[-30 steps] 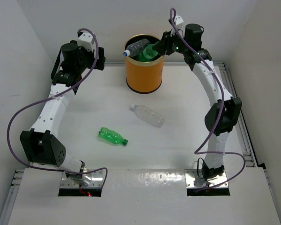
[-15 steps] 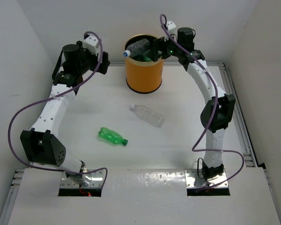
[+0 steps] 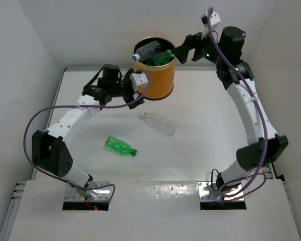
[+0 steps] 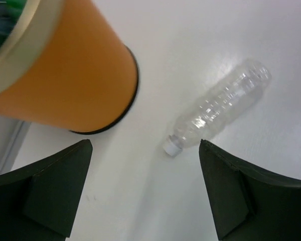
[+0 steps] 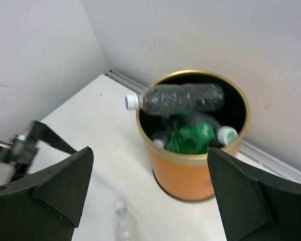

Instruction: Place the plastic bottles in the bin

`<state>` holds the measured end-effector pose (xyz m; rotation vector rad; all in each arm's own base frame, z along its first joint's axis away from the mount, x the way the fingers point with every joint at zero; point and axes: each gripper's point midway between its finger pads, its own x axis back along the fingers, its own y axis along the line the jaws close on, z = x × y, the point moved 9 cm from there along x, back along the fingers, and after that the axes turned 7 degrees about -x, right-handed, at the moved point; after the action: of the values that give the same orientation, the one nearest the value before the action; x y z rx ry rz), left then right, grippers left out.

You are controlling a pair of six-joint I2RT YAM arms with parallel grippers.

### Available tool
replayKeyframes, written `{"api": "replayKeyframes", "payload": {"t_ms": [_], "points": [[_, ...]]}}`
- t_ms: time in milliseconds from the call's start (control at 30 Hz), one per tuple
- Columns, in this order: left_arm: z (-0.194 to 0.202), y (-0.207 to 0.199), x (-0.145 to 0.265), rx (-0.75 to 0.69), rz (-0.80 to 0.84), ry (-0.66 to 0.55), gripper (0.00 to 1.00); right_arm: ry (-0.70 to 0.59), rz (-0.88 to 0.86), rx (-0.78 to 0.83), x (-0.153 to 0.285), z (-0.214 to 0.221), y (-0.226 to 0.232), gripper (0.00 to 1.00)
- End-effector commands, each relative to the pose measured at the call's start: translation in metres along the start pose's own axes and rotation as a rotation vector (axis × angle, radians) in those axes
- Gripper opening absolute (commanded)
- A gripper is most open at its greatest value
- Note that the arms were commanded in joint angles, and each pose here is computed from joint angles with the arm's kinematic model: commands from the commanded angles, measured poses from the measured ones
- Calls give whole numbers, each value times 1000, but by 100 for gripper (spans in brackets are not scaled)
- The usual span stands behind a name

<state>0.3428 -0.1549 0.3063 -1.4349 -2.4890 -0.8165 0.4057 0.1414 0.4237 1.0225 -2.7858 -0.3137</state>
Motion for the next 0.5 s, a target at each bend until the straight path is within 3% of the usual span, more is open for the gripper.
{"api": "replayKeyframes", "payload": {"t_ms": [0,200,367,467], "points": [[31,-34,-30,-172,200,90,94,61,63,20,38,16,-8,93],[39,-62,-90,-299,383,71,94,248,192,-41,92,80,-23,91],[13,-90,-131,-519,479,16,96,320,306,-79,131,112,-30,91],[11,-109,-155,-621,559,47,98,334,361,-102,147,118,-34,91]]}}
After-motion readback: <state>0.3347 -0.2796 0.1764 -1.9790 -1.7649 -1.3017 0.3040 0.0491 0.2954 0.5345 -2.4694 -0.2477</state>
